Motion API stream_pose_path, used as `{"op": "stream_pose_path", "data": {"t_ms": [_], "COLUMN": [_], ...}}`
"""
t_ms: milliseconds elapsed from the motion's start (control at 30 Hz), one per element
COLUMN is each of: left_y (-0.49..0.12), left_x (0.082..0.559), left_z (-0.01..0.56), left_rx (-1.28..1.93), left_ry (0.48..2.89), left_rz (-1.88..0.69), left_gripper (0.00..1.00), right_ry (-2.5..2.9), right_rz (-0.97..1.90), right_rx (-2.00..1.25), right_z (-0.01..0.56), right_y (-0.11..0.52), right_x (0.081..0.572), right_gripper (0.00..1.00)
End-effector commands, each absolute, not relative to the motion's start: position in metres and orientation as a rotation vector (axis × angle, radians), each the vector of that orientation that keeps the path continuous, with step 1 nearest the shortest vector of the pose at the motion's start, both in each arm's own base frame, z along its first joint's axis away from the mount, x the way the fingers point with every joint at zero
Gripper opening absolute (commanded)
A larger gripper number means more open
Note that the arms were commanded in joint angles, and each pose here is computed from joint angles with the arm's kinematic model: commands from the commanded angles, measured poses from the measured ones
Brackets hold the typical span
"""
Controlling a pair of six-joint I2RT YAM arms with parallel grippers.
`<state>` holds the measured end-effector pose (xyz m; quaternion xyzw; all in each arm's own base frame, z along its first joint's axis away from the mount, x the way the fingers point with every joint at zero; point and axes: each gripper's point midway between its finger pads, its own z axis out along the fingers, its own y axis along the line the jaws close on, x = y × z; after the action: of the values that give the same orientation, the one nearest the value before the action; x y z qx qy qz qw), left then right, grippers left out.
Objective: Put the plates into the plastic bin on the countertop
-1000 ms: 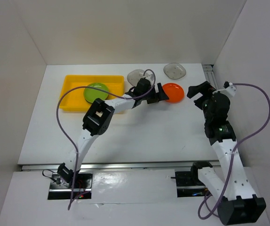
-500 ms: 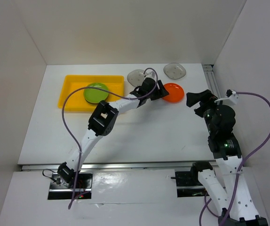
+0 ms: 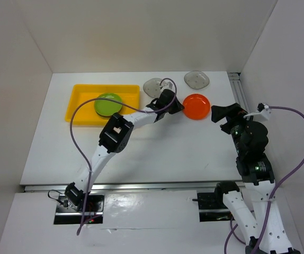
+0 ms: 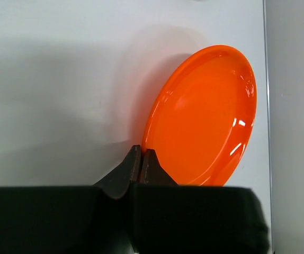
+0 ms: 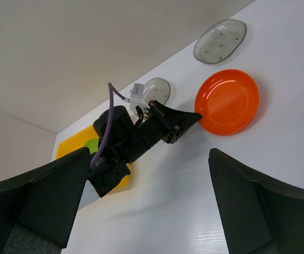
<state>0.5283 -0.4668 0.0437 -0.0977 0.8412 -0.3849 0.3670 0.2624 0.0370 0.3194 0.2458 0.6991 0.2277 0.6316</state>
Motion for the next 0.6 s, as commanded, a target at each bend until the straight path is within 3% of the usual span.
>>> {"op": "stream_pose_path", "data": {"t_ms": [0,167,300,367,400,567], "left_y": [-0.463,-0.45,-0.42,-0.385,-0.356,-0.232], "left_x": [0.526,0.512,0.495,0.492,0.493,0.484], "left_z": [0.107,0.21,0.255,0.25,0.278,0.249], "left_rx": [-0.182,-0.14,-0.168,-0.255,-0.336,-0.645], "left_ry": [2.062,1.93,1.923,1.951,1.911,1.99], "left_rz": [-0.993,-1.044,-0.998,-0.903,-0.894,-0.644], "left_gripper": [0.0,0.0,0.0,0.0,0.0,0.0], "right_ry": [1.577,1.575,1.573,1.576,1.576,1.591], "right_rz": [0.516,0.516,0.523,0.53,0.531,0.572], "right_rx": [0.554,0.553,0.561,0.554,0.554,0.532], "right_z": [0.33,0.329,0.329,0.329,0.329,0.327], "right_y": [0.036,0.035,0.036,0.037,0.037,0.045], "right_x": [0.257,0.255,0.255,0.255,0.255,0.255], "right_gripper": [0.99,0.99,0.99,0.99,0.99,0.99]}}
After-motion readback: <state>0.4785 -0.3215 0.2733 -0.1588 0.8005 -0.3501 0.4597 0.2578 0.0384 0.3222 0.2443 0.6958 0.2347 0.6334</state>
